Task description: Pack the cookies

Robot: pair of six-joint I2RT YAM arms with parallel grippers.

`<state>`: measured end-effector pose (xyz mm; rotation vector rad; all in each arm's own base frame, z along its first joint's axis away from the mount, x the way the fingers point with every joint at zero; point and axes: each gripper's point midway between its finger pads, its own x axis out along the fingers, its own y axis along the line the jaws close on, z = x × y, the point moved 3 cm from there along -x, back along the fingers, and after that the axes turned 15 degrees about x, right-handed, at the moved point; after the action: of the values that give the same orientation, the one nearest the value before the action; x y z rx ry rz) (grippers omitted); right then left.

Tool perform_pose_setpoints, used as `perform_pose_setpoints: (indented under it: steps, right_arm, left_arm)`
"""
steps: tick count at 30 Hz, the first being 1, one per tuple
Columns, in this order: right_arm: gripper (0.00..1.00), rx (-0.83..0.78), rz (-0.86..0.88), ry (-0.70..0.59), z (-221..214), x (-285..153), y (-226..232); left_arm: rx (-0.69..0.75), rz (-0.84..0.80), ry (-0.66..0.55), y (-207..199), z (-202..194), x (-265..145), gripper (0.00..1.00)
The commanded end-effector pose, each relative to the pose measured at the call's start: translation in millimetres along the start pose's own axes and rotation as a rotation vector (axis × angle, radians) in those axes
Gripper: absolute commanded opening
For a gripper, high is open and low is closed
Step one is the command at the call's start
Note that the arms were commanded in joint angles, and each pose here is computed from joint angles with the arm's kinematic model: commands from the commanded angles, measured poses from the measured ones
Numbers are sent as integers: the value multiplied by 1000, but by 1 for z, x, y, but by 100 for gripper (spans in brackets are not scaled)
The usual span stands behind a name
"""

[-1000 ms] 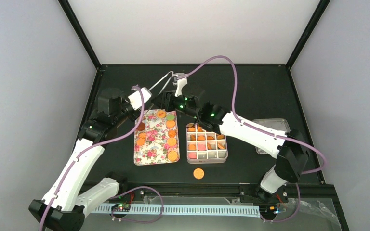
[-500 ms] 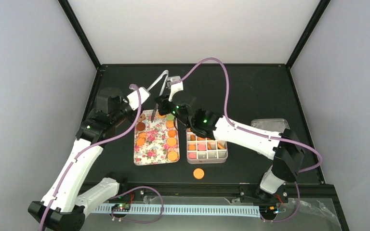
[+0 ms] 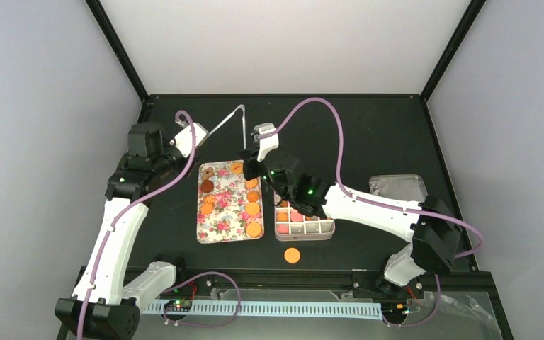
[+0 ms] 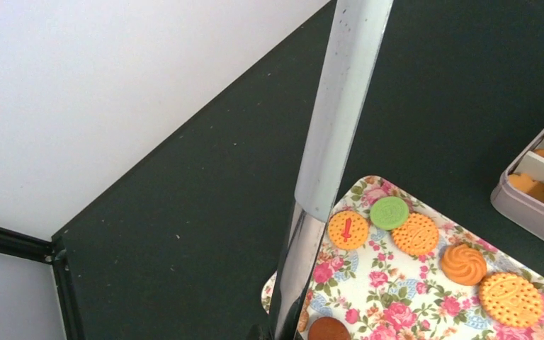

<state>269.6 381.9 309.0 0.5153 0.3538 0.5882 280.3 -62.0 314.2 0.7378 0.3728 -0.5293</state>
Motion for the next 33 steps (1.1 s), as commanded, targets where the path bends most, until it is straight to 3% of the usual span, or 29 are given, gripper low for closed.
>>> perform_pose_setpoints:
  steps: [1, 4, 7, 11, 14, 20, 27, 33]
  right_arm:
    - [1, -125, -187, 33, -12, -11, -45]
    - [1, -106, -142, 47, -10, -8, -34]
    - [1, -79, -89, 50, -5, -5, -18]
    - [1, -62, -61, 26, 5, -3, -1]
    - [1, -48, -77, 8, 11, -2, 3]
    - [1, -16, -97, 8, 18, 2, 9]
    - [1, 2, -85, 47, 6, 10, 21]
    - [5, 67, 0, 84, 3, 6, 40]
  left_arm:
    - [-85, 300, -30, 68, 14, -34, 2]
    - [-94, 179, -99, 47, 21, -29, 2]
    - [-97, -45, -201, 12, 32, -24, 2]
    - [-93, -198, -231, -21, 31, -17, 19]
    - [-66, -231, -192, -39, 20, -9, 34]
    - [-24, -103, -98, -39, -6, -3, 40]
    - [33, 65, -82, -26, -12, -10, 36]
    - [28, 77, -51, -26, -19, -1, 9]
